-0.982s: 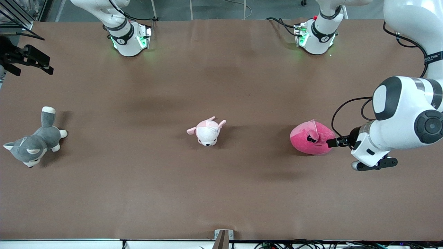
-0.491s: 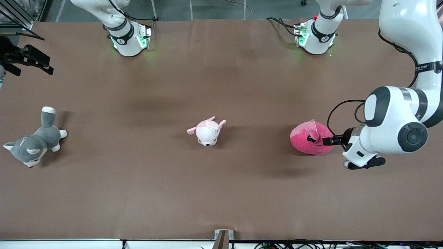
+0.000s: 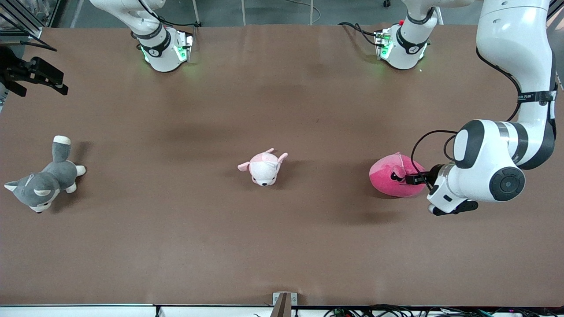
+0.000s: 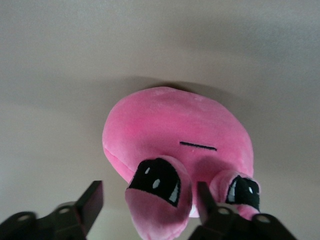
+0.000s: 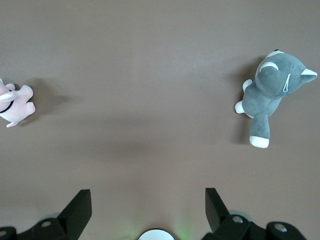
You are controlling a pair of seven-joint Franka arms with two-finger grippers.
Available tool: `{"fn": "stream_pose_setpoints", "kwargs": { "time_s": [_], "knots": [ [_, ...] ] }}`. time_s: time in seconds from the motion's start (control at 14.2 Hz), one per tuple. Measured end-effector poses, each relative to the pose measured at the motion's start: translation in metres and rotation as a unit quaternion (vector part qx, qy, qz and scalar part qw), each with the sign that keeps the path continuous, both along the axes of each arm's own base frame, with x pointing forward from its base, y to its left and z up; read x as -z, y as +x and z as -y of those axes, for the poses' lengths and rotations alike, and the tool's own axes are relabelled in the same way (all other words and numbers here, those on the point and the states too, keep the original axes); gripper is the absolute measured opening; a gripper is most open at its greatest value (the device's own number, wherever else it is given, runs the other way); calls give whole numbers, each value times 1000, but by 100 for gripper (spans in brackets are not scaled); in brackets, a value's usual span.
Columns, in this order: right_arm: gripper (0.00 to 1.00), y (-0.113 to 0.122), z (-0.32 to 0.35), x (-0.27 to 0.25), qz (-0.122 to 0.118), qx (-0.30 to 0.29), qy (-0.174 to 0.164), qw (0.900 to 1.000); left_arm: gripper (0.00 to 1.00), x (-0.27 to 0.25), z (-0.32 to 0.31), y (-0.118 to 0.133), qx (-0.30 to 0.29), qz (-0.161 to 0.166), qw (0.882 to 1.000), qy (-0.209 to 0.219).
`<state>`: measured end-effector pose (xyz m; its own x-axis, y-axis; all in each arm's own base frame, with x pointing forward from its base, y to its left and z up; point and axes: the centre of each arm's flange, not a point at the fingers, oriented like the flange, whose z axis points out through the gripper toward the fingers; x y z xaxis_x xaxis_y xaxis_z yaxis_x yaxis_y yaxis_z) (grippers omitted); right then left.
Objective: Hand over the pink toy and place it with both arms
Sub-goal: 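Lower the left gripper onto the pink plush and close on it, then lift the pink plush with the left gripper while the right gripper approaches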
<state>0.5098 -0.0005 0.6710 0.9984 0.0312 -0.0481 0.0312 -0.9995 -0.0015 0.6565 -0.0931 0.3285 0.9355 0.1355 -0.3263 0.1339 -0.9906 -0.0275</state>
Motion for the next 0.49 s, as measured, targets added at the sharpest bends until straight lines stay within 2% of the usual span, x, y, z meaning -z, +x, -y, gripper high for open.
{"fn": "stream_pose_setpoints", "kwargs": {
  "time_s": [0.07,0.14,0.21,0.42,0.49],
  "knots": [
    [100,0,0,0,0,0,0,1000,64,0,-1,0,0,0,1000,0],
    [100,0,0,0,0,0,0,1000,64,0,-2,0,0,0,1000,-1],
    [100,0,0,0,0,0,0,1000,60,0,-2,0,0,1,1000,-1],
    [100,0,0,0,0,0,0,1000,27,-1,0,0,2,1,1000,-1],
    [100,0,0,0,0,0,0,1000,22,-1,1,0,3,1,1000,-2]
  ]
}}
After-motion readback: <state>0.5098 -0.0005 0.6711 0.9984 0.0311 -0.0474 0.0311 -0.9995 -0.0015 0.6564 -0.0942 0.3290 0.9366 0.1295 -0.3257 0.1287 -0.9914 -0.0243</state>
